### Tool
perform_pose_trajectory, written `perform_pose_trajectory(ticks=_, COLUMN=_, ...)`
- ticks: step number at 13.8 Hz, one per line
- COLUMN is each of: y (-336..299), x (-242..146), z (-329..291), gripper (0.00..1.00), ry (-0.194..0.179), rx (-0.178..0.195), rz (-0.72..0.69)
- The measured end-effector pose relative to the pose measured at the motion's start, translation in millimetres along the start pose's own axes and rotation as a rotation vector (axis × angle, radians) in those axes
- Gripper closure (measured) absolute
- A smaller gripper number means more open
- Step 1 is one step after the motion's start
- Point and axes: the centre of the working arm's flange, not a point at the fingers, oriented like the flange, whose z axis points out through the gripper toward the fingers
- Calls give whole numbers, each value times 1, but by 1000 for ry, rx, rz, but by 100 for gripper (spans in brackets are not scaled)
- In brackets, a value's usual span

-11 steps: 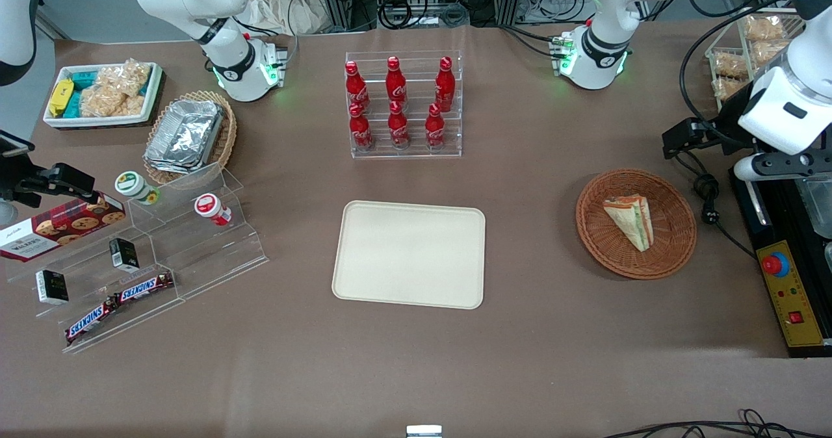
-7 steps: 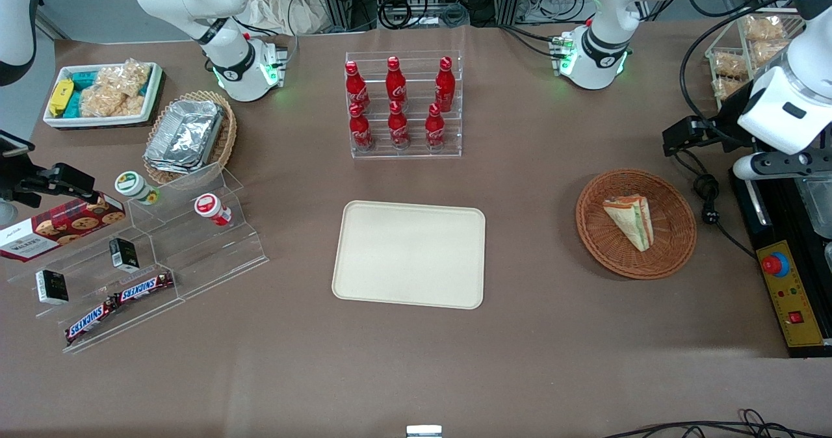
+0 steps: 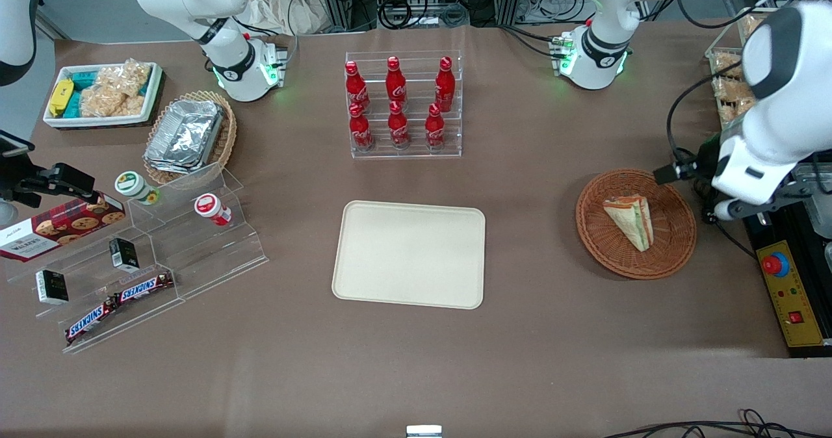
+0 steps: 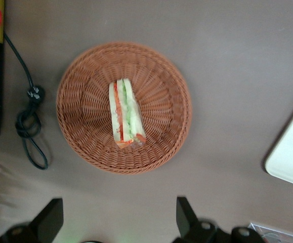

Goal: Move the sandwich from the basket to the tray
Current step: 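Move the left gripper down over the wrapped sandwich in the wicker basket, then close the left gripper on the wrapped sandwich and lift it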

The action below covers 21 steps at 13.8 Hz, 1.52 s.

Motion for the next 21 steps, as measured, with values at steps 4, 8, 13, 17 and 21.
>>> perform_pose_trajectory(ticks=4, y=-12, x=-2, z=106, gripper=0, ry=81, rx=-39, rz=-88)
perform_pose_trajectory(ticks=8, y=-35, x=0, z=183, gripper=0, ry=112, rx=-66, rz=-135)
perform_pose_trajectory(ticks=13, y=-37, x=7, z=250, gripper=3, ry=139, rx=-97, rz=-178)
perform_pose_trajectory(ticks=17, y=-36, x=8, z=261, gripper=35, ry=138, rx=-100, rz=-188)
perform_pose_trajectory(ticks=21, y=-34, x=10, z=225, gripper=63, ry=184, rx=-107, rz=-146)
